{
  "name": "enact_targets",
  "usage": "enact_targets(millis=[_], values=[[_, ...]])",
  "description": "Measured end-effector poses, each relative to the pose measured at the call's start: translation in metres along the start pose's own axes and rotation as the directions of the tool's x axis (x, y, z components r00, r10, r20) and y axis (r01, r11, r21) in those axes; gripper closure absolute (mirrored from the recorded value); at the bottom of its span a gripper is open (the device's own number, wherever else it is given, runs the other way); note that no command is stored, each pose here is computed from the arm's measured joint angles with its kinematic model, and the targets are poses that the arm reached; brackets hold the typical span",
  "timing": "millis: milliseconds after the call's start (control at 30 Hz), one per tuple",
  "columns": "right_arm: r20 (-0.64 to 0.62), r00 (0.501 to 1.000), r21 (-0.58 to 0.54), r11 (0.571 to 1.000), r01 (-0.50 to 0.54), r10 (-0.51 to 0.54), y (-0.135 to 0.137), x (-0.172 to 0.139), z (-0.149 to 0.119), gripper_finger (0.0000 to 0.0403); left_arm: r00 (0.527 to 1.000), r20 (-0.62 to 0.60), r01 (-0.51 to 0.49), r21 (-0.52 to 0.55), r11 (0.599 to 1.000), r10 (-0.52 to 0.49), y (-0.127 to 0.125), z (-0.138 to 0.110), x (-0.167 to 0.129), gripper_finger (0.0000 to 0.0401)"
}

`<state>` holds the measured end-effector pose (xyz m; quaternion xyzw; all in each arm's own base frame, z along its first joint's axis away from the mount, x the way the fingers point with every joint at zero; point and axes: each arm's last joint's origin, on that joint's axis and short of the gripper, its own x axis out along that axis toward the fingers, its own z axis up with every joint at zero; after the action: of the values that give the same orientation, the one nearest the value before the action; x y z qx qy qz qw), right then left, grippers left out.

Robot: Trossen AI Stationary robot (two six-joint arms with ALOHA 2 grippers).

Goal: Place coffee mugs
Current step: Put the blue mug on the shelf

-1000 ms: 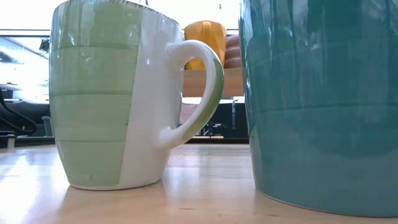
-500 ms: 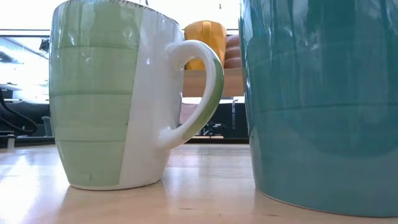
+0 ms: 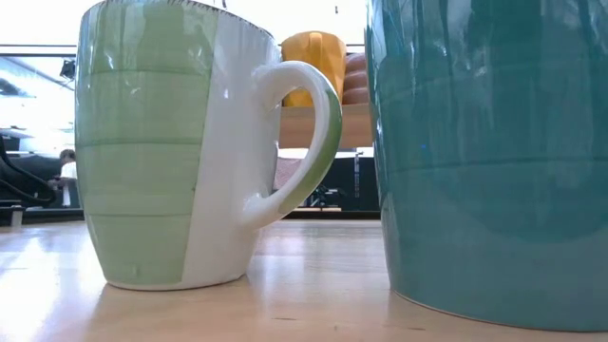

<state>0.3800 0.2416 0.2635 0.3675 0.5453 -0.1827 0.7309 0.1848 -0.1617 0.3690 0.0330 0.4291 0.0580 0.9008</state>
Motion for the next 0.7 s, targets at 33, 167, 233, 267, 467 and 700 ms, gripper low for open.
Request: enact_targets(millis=[33, 167, 233, 267, 467, 700], values=[[0.002, 1.000, -0.013, 1.000, -0.010, 0.011, 0.001, 0.000, 0.000, 0.0241, 1.000, 0.001, 0.001, 0.000, 1.000, -0.001, 0.000, 0.000, 0.000, 0.0317], [0.007, 1.000, -0.067, 0.998, 0.012, -0.012, -0.002, 0.007, 0.000, 0.0241, 1.000, 0.000, 0.000, 0.003, 1.000, 0.000, 0.000, 0.000, 0.000, 0.0317], [0.004, 1.000, -0.092, 0.995, 0.031, -0.031, -0.004, 0.009, 0.000, 0.0241, 1.000, 0.000, 0.000, 0.004, 1.000, 0.000, 0.000, 0.000, 0.000, 0.0317], [0.003, 0.999, -0.103, 0.994, 0.035, -0.035, -0.005, 0.010, 0.000, 0.0241, 1.000, 0.001, 0.001, 0.004, 1.000, -0.001, 0.000, 0.000, 0.000, 0.0317], [-0.016, 1.000, -0.122, 0.993, 0.004, -0.006, -0.005, 0.018, -0.001, 0.0241, 1.000, 0.001, 0.000, 0.008, 1.000, 0.000, 0.000, 0.000, 0.000, 0.0317], [-0.037, 0.999, -0.142, 0.990, -0.010, 0.004, -0.004, 0.020, -0.005, 0.0241, 1.000, 0.007, -0.007, 0.009, 1.000, 0.007, 0.000, 0.000, 0.000, 0.0317]])
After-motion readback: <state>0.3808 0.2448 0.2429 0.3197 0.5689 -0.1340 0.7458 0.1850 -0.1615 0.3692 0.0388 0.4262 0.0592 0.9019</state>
